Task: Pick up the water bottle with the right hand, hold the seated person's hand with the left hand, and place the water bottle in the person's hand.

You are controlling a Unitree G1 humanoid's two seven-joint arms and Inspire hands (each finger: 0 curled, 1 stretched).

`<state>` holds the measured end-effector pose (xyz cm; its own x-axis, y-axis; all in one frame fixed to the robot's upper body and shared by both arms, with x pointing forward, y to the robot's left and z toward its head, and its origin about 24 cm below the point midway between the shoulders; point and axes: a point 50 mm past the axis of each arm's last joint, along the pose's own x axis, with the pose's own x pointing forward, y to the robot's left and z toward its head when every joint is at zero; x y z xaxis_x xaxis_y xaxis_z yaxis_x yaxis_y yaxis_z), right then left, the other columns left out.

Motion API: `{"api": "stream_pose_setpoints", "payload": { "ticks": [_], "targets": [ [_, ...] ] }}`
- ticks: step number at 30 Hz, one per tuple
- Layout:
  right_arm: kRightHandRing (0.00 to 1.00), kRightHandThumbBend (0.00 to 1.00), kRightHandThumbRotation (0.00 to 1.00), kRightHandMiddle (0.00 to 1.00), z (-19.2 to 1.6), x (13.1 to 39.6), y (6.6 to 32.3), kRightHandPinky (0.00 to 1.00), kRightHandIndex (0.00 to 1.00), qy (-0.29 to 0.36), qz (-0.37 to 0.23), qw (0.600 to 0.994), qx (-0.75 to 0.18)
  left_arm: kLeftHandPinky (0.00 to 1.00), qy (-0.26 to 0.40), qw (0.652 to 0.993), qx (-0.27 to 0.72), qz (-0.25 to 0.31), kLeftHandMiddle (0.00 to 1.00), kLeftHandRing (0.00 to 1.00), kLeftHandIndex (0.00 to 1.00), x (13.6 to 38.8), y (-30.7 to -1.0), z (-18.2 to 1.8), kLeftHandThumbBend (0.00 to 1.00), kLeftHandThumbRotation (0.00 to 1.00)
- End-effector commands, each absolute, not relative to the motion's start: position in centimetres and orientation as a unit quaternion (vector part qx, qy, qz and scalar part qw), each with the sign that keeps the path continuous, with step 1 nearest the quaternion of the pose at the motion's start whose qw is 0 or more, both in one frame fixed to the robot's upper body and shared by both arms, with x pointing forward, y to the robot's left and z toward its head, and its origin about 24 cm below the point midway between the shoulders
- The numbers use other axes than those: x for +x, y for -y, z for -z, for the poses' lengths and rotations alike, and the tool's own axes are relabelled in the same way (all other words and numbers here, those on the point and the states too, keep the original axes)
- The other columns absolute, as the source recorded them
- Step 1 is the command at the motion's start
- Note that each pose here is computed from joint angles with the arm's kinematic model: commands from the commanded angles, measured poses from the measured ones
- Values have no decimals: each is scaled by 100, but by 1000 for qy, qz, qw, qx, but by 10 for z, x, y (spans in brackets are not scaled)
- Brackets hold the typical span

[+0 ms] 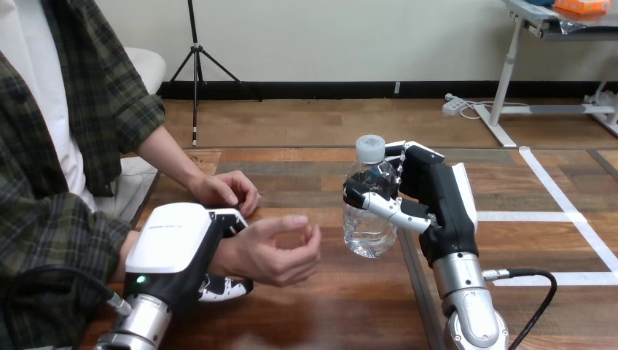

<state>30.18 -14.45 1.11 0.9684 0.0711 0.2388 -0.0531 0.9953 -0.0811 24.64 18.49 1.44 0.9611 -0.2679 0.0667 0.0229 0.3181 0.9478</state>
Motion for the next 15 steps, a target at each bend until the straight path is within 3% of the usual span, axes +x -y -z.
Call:
{"api": "stream_pose_setpoints", "payload": {
  "ticks": [1,15],
  "targets": [
    [38,60,0,44,-50,322,144,32,50,201,-30,978,-43,49,135,808,565,98,53,51,53,248,-173,-24,83,0],
    [37,60,0,44,-50,322,144,31,51,200,-29,978,-39,50,126,803,574,100,54,52,53,249,-171,-24,84,0]
  ]
}}
